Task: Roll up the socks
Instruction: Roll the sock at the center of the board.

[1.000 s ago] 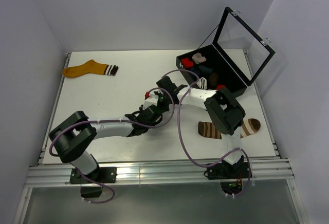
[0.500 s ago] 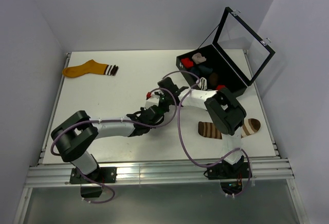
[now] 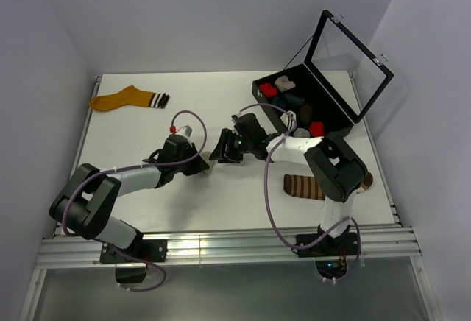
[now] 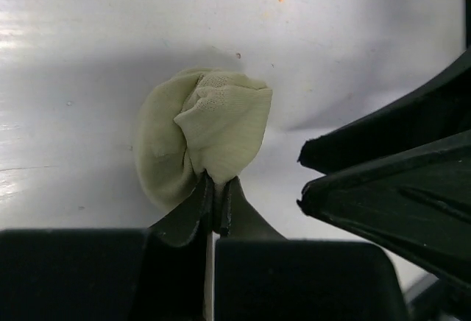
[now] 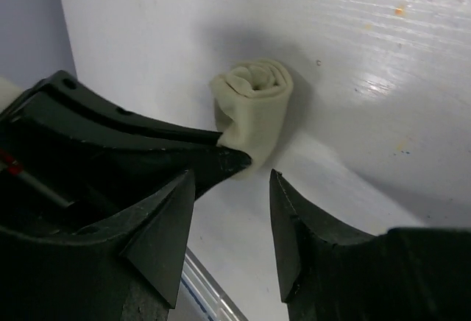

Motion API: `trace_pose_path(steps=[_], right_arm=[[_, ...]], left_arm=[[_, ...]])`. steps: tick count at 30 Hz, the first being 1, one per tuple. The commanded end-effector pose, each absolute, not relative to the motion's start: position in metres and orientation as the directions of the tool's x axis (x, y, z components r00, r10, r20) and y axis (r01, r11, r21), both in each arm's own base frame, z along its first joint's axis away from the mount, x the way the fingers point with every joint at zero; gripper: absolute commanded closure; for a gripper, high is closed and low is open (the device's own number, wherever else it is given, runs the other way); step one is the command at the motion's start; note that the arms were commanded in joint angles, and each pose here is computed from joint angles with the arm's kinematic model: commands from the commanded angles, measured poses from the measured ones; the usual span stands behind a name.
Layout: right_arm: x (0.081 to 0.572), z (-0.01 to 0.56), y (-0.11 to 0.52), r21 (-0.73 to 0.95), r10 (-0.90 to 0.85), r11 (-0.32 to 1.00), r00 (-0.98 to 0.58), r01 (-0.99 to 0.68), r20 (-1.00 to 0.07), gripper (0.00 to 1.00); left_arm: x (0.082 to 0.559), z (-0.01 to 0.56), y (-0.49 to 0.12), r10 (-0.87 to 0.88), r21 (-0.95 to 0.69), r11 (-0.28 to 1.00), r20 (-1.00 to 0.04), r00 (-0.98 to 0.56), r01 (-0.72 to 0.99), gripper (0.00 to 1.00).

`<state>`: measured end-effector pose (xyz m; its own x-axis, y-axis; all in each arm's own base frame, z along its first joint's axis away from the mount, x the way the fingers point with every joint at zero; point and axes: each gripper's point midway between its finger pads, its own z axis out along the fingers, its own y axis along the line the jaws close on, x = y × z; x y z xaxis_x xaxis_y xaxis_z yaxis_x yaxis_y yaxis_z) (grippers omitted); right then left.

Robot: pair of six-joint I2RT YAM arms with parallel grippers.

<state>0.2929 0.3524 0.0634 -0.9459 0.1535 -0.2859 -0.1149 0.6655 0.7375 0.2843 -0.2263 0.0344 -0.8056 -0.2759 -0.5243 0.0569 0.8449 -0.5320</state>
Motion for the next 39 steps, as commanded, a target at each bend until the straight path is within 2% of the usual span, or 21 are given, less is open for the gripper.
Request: trace_pose_path(steps=[1, 7, 19, 22, 25, 26, 27, 29, 32, 33, 37, 39], right_arm=[[0.304, 0.082, 0.362, 0.785, 0.187, 0.601, -0.929, -0.150, -0.320, 0.47], [0.307, 0.069, 0.367, 0.781, 0.179, 0.607, -0.932, -0.147, -0.314, 0.47], [0.309, 0.039, 0.375, 0.773, 0.146, 0.619, -0.946, -0.142, -0.291, 0.51], [0.310, 0.034, 0.375, 0.766, 0.138, 0.626, -0.946, -0.146, -0.294, 0.56], [0.310, 0.032, 0.374, 0.760, 0.129, 0.632, -0.946, -0.152, -0.297, 0.70], [0.309, 0.031, 0.373, 0.756, 0.127, 0.638, -0.947, -0.149, -0.294, 0.81], [0.309, 0.034, 0.372, 0.751, 0.125, 0.642, -0.945, -0.155, -0.301, 0.86], [0.310, 0.034, 0.368, 0.728, 0.118, 0.668, -0.943, -0.155, -0.310, 1.00], [0.310, 0.036, 0.361, 0.693, 0.112, 0.705, -0.941, -0.151, -0.319, 1.00], [0.311, 0.038, 0.359, 0.684, 0.111, 0.713, -0.939, -0.151, -0.324, 1.00], [0.310, 0.038, 0.349, 0.618, 0.099, 0.776, -0.943, -0.127, -0.318, 1.00], [0.312, 0.041, 0.348, 0.599, 0.097, 0.791, -0.941, -0.125, -0.324, 1.00]], left_arm=[[0.267, 0.048, -0.248, -0.315, -0.728, 0.683, -0.365, -0.876, 0.058, 1.00], [0.266, 0.045, -0.235, -0.391, -0.809, 0.588, -0.256, -0.884, -0.026, 1.00], [0.258, 0.027, -0.225, -0.424, -0.841, 0.527, -0.137, -0.895, -0.121, 1.00], [0.257, 0.021, -0.222, -0.430, -0.838, 0.529, -0.125, -0.894, -0.138, 1.00], [0.256, 0.014, -0.219, -0.424, -0.822, 0.550, -0.124, -0.897, -0.147, 1.00], [0.258, 0.014, -0.219, -0.424, -0.820, 0.554, -0.128, -0.896, -0.145, 1.00], [0.258, 0.012, -0.216, -0.423, -0.806, 0.573, -0.139, -0.895, -0.145, 0.99], [0.263, 0.017, -0.214, -0.425, -0.794, 0.594, -0.172, -0.889, -0.130, 0.94], [0.269, 0.023, -0.205, -0.428, -0.757, 0.643, -0.234, -0.873, -0.113, 0.77], [0.270, 0.024, -0.203, -0.424, -0.743, 0.661, -0.258, -0.868, -0.102, 0.66], [0.278, 0.040, -0.194, -0.413, -0.675, 0.735, -0.366, -0.834, -0.068, 0.48], [0.280, 0.047, -0.194, -0.398, -0.646, 0.762, -0.414, -0.818, -0.044, 0.46]])
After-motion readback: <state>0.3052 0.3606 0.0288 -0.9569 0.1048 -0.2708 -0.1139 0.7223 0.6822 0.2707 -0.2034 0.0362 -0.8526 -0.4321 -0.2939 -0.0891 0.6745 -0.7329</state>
